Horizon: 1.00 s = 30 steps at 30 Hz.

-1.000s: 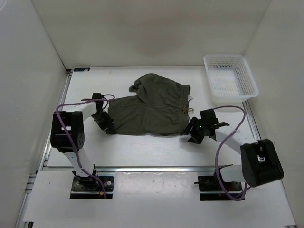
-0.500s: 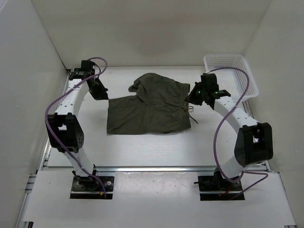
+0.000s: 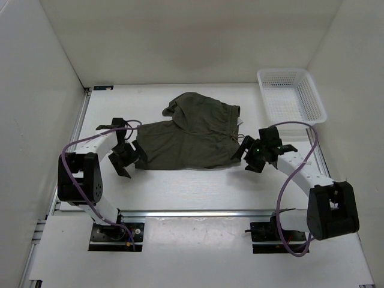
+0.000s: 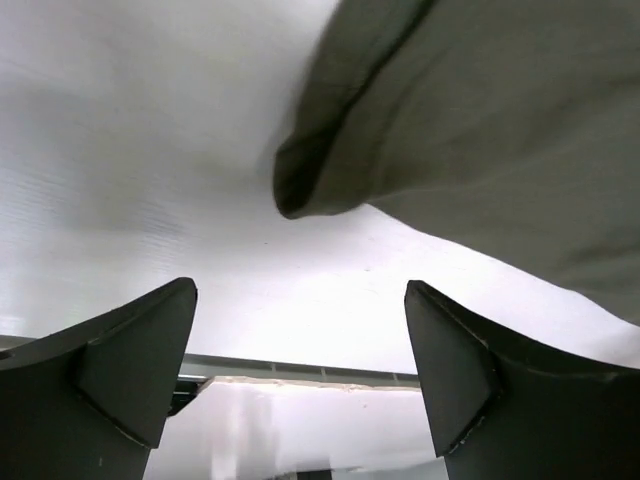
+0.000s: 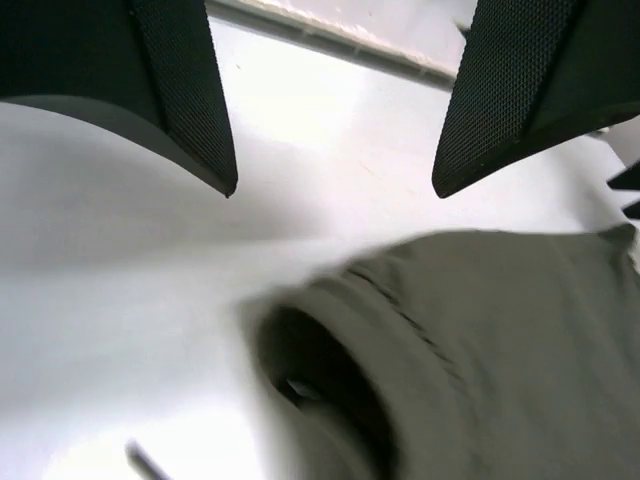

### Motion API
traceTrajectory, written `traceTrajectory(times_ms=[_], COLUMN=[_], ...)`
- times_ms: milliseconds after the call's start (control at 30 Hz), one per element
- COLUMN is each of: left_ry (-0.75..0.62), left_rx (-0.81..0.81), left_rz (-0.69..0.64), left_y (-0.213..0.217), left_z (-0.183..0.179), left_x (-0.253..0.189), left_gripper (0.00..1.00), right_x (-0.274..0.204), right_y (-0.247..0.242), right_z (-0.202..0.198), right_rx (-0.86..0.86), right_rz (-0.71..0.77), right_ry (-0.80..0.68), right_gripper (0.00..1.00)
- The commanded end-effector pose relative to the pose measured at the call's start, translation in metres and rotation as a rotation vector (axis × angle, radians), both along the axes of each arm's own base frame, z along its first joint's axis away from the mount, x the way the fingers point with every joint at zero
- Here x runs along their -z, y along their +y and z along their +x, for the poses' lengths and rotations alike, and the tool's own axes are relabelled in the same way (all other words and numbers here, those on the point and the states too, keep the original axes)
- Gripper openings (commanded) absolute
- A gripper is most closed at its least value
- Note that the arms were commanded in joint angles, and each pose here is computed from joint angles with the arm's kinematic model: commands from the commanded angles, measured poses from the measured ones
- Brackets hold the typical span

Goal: Fold and stack the shorts
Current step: Flatten the shorts out

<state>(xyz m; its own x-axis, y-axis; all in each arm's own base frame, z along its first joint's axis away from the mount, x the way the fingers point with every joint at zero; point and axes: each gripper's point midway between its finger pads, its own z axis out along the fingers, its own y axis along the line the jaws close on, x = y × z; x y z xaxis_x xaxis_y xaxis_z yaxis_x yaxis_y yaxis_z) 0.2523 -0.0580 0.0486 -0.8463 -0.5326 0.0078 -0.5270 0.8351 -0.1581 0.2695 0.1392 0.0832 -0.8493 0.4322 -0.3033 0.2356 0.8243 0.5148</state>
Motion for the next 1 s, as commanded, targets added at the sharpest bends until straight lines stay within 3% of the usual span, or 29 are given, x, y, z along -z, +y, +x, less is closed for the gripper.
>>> traceTrajectory(times_ms=[0,67,200,233,300,333,400,433,500,767,967], left_ry=[-0.093,-0.091,-0.058,-0.076,-0.084,-0.098,-0.1,-0.129,-0.132,-0.33,-0.337], left_rx=[-0.008,-0.007,-0.01,-0.012,-0.014,0.0,0.01,0.011,0.009,-0.007,-0.005], left_rz=[-0.053,-0.062,-0.047,-0.025,-0.013,-0.012,-0.011,-0.012,-0.001,0.052,0.046], left_y=[-0.009,-0.011,-0.009,-0.005,-0.004,-0.004,-0.003,-0.004,-0.002,0.014,0.016], left_z=[0.017,0.02,0.031,0.042,0.052,0.062,0.067,0.078,0.081,0.104,0.097], left_x=[-0.002,0.002,0.021,0.019,0.019,0.018,0.012,0.002,-0.012,-0.105,-0.113], left_gripper=[0.97,0.94,0.69,0.5,0.24,0.11,0.11,0.11,0.11,0.11,0.11], right_x=[-0.004,0.004,0.016,0.02,0.023,0.024,0.027,0.035,0.025,-0.051,-0.075], right_y=[0.018,0.019,0.022,0.023,0.022,0.023,0.026,0.027,0.019,-0.001,-0.013], right_z=[0.0,0.002,0.014,0.022,0.033,0.039,0.053,0.058,0.074,0.096,0.067], right_rx=[-0.002,0.007,0.014,0.021,0.019,0.019,-0.001,-0.008,-0.009,-0.002,-0.011], right_rz=[0.144,0.15,0.155,0.143,0.119,0.12,0.104,0.094,0.036,-0.053,-0.076], right_ry=[-0.022,-0.019,-0.016,-0.006,-0.015,-0.021,-0.019,-0.002,0.001,-0.147,-0.172], right_gripper=[0.84,0.85,0.81,0.75,0.67,0.57,0.42,0.22,0.0,0.0,0.0])
